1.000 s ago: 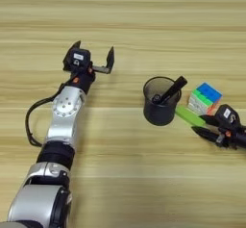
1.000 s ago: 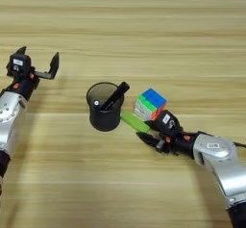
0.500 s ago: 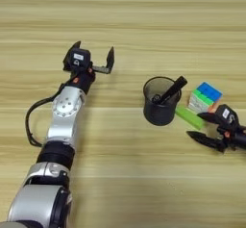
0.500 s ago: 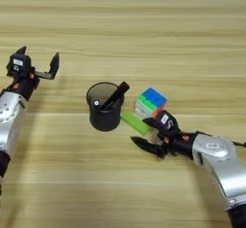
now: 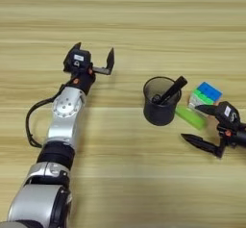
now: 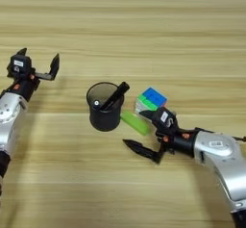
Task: Move the objects on the table
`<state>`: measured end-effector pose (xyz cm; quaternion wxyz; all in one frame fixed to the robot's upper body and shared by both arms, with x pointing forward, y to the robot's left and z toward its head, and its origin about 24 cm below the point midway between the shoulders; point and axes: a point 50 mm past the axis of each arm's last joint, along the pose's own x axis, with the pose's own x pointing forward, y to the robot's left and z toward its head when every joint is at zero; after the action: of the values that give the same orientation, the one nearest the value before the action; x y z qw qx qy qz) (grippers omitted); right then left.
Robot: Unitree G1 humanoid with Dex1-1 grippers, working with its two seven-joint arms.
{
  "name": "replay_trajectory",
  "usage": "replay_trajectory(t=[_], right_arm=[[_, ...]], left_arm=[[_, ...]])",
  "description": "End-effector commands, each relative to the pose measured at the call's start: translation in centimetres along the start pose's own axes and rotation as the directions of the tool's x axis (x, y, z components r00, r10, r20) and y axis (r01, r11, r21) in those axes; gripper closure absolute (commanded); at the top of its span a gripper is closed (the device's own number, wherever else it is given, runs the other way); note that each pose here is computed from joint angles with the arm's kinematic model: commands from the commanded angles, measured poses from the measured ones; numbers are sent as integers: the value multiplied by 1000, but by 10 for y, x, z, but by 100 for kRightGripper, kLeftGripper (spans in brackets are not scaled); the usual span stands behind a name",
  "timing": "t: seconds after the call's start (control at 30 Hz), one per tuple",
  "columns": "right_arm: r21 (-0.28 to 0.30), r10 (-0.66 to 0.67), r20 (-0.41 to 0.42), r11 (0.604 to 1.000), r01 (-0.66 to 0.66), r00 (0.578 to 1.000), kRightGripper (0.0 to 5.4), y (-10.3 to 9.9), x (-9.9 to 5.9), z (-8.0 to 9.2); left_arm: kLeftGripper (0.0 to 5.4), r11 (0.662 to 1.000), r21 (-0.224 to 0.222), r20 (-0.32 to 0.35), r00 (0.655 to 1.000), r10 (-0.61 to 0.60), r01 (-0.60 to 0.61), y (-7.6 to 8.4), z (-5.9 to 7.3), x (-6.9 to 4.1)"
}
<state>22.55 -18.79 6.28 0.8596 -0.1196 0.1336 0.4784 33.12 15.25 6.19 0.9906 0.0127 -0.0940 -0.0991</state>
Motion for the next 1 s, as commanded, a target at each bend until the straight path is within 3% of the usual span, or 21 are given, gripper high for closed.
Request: replay_trajectory(t=[0.03, 0.4, 0.53, 0.7, 0.83, 0.9, 1.0], right_arm=[[-27, 3, 9, 1000, -3, 1000, 6, -1, -7, 10], [-49, -103, 104, 993, 108, 989, 6, -16, -17, 30], [-64, -160, 225, 982, 178, 961, 6, -22, -21, 49], [-61, -278, 393, 943, 326, 876, 6, -36, -25, 71], [-14, -409, 508, 876, 482, 758, 6, -51, -28, 83], [14, -454, 536, 848, 530, 712, 6, -56, -27, 81], [70, -556, 525, 783, 618, 645, 6, -66, -21, 64]], left_arm=[[0, 1000, 16, 16, 1000, -12, 12, 0, 4, 4], [0, 1000, 15, 14, 1000, -12, 12, 1, 3, 5], [0, 1000, 15, 15, 1000, -11, 11, 1, 2, 5], [0, 1000, 17, 22, 1000, -8, 7, 2, 3, 3], [0, 1000, 19, 28, 1000, -2, 1, 4, 3, 2], [0, 1000, 21, 30, 1000, 1, -1, 5, 3, 1], [0, 1000, 24, 34, 999, 6, -7, 7, 4, 0]])
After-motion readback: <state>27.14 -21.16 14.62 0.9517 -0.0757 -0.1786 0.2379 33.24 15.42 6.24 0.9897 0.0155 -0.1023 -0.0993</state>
